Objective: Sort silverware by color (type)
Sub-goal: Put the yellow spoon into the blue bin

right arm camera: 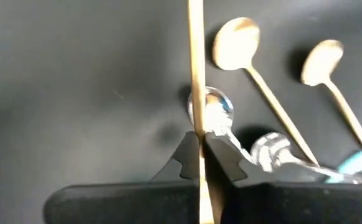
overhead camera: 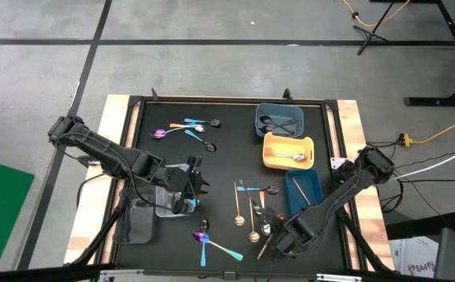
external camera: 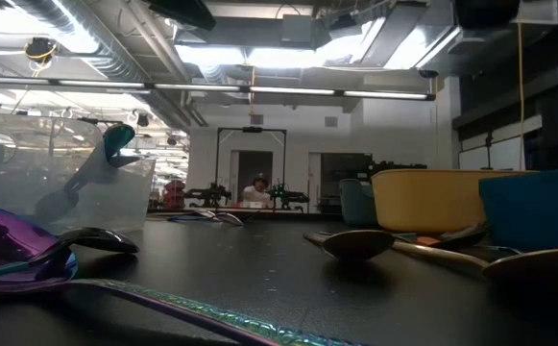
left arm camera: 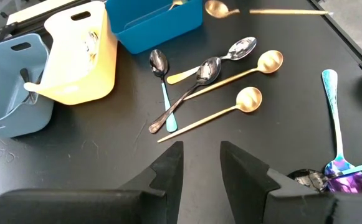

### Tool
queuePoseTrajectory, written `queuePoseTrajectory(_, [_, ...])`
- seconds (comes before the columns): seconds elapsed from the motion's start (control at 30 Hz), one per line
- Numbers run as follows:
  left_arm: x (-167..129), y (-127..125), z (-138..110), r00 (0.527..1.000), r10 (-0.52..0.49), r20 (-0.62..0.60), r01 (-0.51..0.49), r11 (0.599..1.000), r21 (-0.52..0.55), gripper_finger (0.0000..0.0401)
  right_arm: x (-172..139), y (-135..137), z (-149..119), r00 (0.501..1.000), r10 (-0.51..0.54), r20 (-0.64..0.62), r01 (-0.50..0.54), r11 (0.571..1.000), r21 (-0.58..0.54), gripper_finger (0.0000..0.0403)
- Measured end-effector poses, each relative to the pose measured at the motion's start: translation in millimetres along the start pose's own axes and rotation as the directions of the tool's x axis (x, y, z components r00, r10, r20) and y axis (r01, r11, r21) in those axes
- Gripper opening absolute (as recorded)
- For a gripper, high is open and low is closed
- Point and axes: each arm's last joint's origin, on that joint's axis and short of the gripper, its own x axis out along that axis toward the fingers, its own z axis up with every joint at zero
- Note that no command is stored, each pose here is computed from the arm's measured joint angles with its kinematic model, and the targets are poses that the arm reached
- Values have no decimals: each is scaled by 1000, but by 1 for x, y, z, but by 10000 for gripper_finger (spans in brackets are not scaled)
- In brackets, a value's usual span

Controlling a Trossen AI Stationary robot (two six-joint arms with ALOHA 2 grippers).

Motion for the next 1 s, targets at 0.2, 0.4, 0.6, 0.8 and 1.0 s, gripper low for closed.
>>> queuePoseTrajectory(0.2, [0, 0, 0, 1000, 0, 0, 0, 1000, 0, 100, -24, -5, 0, 994, -56, -90, 67, 991, 118, 0])
queuePoseTrajectory(0.4, [0, 0, 0, 1000, 0, 0, 0, 1000, 0, 100, -44, -6, -11, 985, -97, -145, 128, 966, 226, 0])
queuePoseTrajectory(0.6, [0, 0, 0, 1000, 0, 0, 0, 1000, 1, 100, -74, -6, -31, 975, -136, -176, 186, 933, 307, 0])
queuePoseTrajectory(0.8, [0, 0, 0, 1000, 0, 0, 0, 1000, 0, 100, -110, -4, -63, 953, -180, -244, 275, 853, 444, 0])
queuePoseTrajectory(1.0, [0, 0, 0, 1000, 0, 0, 0, 1000, 1, 100, -147, -1, -96, 940, -268, -209, 339, 691, 639, 0])
